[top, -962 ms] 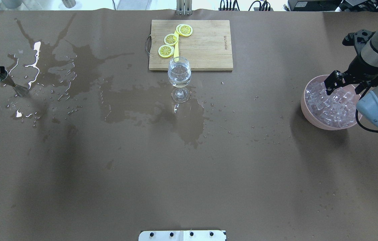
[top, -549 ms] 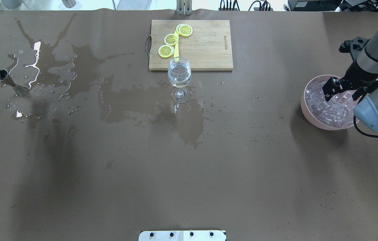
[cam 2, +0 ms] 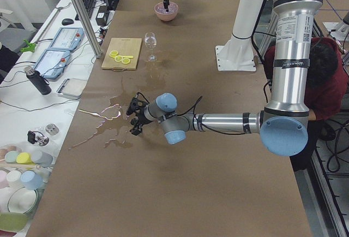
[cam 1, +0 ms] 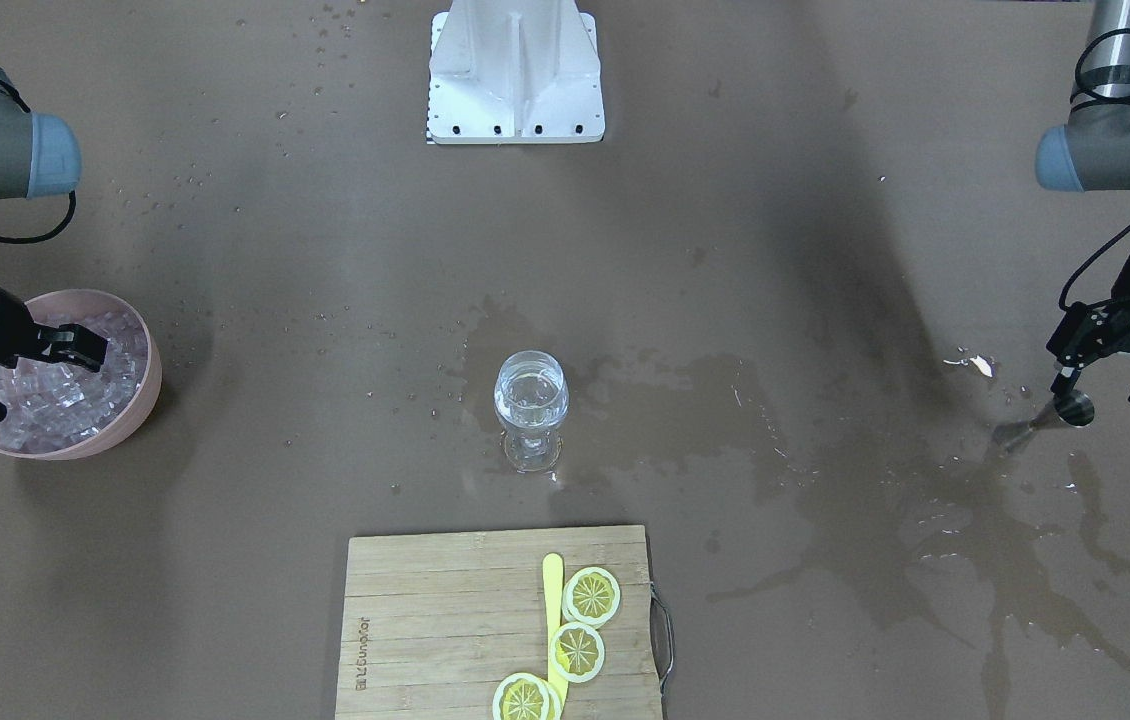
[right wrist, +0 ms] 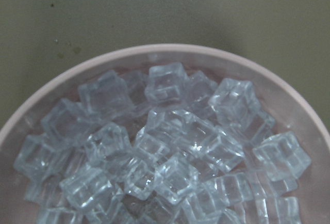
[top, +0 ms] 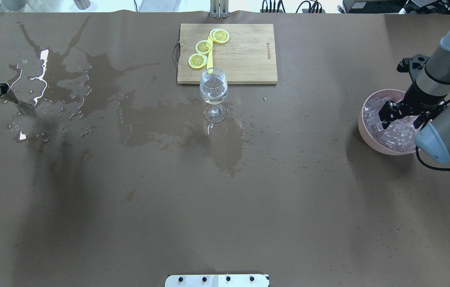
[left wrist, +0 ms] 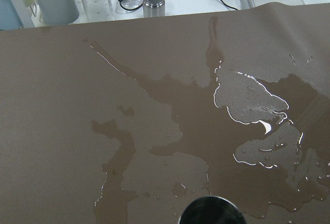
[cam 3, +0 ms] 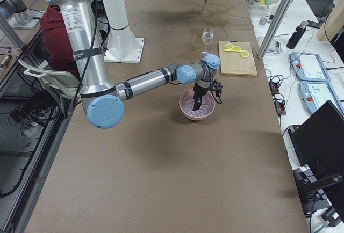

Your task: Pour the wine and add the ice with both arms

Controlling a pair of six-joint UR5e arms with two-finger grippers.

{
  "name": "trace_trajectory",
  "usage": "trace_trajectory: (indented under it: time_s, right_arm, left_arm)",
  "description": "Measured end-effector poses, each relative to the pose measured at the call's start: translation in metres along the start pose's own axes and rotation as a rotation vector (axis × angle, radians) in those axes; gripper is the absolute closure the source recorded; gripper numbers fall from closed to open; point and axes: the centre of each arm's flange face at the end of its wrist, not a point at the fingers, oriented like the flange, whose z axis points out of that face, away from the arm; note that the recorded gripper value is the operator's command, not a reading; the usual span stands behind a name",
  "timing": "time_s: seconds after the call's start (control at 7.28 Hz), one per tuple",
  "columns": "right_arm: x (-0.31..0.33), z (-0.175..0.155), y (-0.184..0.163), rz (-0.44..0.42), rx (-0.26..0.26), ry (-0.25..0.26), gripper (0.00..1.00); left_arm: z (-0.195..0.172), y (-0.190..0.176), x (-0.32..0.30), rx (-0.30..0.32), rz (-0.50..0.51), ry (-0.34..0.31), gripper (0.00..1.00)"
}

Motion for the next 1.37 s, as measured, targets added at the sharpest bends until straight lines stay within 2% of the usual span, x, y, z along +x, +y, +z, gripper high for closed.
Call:
trace_trajectory:
  time_s: [0.27, 0.69, 1.1, 1.37]
  right_arm:
    - [-0.001, 0.011, 0.000, -0.007, -0.015, 0.013, 0.19]
    - [0.004, 0.023, -0.005, -0.004, -0.028, 0.037, 0.47]
    - [0.001, 0.022, -0.007, -0.004, -0.023, 0.038, 0.52]
    - [0.000, 0.021, -0.008, -0.003, -0.021, 0.038, 0.60]
  left_arm:
    - [0.009, 0.009, 0.012, -0.003, 0.000, 0.002, 0.02]
    - [0.018, 0.021, 0.009, -0.001, 0.009, -0.006, 0.02]
    - [0.029, 0.030, 0.002, 0.014, 0.016, -0.018, 0.02]
    - [0.031, 0.031, 0.002, 0.015, 0.017, -0.021, 0.02]
